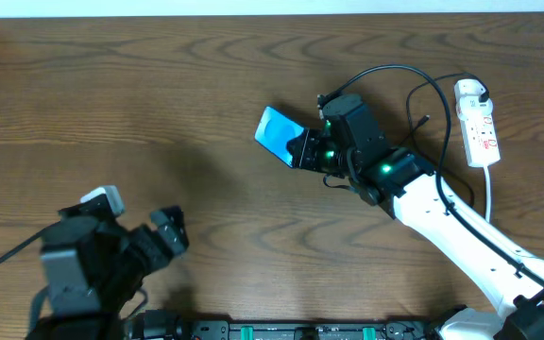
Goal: Plug charger to phone and switch on socket
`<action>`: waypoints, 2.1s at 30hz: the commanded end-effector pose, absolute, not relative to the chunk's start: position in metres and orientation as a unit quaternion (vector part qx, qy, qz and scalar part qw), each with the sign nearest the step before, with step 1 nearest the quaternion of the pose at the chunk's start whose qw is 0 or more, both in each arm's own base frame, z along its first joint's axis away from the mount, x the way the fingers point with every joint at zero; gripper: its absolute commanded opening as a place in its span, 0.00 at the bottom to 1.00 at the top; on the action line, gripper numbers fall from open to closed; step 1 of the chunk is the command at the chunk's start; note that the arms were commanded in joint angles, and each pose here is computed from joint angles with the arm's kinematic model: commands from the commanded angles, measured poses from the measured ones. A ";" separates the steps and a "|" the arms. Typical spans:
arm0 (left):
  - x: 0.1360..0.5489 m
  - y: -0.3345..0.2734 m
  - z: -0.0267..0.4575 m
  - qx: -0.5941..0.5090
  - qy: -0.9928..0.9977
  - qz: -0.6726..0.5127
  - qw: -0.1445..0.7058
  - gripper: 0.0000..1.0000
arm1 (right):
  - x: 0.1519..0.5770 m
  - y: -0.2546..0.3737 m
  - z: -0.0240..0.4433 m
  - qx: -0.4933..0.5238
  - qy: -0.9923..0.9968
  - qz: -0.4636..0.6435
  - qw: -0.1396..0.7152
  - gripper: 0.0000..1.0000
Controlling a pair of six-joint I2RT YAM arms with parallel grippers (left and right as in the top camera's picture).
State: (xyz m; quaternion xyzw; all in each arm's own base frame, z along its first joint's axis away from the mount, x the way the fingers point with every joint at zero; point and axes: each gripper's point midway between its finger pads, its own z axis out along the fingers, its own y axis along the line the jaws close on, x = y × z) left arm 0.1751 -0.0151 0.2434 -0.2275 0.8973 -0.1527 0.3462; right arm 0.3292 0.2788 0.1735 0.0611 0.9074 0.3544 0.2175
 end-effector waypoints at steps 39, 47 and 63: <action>0.255 -0.165 0.255 0.032 0.704 -0.704 0.087 0.92 | 0.344 0.218 0.183 0.235 0.735 0.582 0.258 0.01; 0.214 -0.167 0.228 0.104 0.696 -0.693 0.155 0.98 | 0.334 0.240 0.195 0.173 0.733 0.597 0.277 0.01; 0.314 -0.083 0.150 -0.425 0.607 -0.609 0.283 1.00 | 0.315 0.267 0.195 0.142 0.740 0.599 0.270 0.01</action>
